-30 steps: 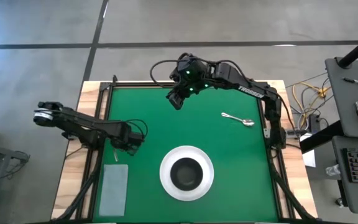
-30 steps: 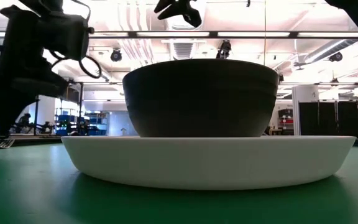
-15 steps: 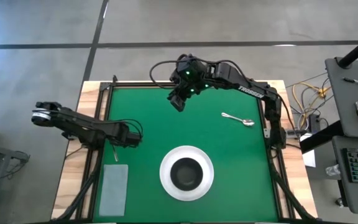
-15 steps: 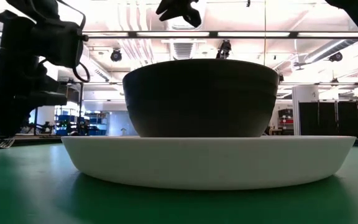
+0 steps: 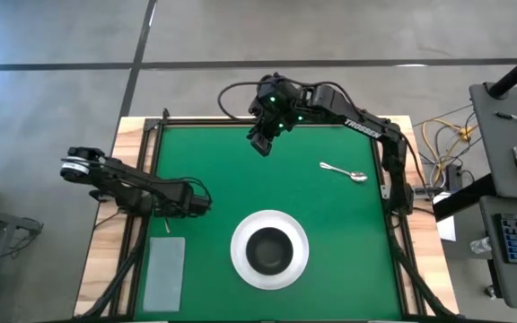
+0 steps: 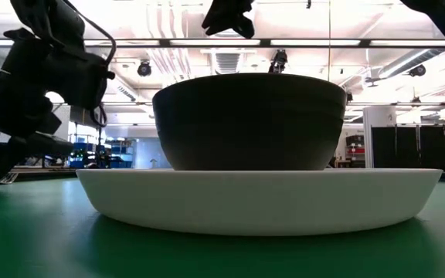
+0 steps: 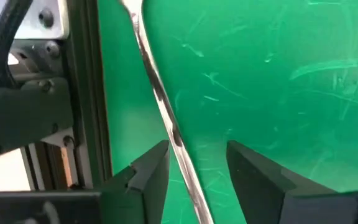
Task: Set table place
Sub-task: Put the fork beside the white plate on the table
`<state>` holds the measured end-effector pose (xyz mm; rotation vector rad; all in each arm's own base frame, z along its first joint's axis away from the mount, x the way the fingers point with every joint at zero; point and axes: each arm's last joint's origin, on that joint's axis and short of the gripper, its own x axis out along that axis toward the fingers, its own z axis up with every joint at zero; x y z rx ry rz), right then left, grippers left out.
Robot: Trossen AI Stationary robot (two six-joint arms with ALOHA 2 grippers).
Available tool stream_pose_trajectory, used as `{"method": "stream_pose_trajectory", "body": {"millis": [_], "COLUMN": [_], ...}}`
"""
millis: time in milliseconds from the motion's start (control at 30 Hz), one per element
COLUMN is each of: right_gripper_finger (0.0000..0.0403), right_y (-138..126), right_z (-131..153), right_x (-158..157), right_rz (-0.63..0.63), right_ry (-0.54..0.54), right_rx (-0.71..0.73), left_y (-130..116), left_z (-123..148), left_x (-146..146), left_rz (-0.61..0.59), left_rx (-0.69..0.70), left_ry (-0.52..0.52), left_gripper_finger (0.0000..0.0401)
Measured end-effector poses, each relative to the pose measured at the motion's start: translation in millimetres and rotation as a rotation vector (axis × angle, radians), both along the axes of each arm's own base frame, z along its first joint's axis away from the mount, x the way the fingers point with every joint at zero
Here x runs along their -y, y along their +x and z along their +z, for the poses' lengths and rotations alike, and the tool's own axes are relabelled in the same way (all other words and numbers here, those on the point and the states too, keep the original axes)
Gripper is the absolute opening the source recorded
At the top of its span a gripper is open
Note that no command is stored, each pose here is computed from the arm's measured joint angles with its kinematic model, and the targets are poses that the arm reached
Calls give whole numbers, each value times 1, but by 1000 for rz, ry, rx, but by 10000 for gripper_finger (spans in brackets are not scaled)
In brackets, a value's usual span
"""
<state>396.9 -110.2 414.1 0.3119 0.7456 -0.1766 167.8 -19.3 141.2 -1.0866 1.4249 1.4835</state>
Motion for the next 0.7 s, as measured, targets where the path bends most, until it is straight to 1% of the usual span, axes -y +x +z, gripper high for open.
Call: {"method": "stream_pose_trajectory", "body": {"millis": [100, 167, 400, 500, 700], "right_gripper_finger": [80, 79, 86, 86, 78], "right_y": [-1, -2, -6, -8, -8], "right_z": [-1, -1, -5, -7, -8], "right_x": [3, 3, 3, 3, 2], "right_rz": [2, 5, 13, 23, 29], "right_ry": [-6, -9, -2, -3, -7], "right_rx": [-10, -19, -76, -104, -111], "left_y": [1, 1, -8, -9, -9], "left_z": [-1, -1, 0, 0, 0], "left_x": [1, 1, -2, -2, -1], "left_rz": [30, 33, 117, 123, 120], "left_rx": [-8, 0, 53, 67, 63], "left_ry": [8, 13, 80, 89, 91], "left_gripper_finger": [149, 141, 81, 63, 60]}}
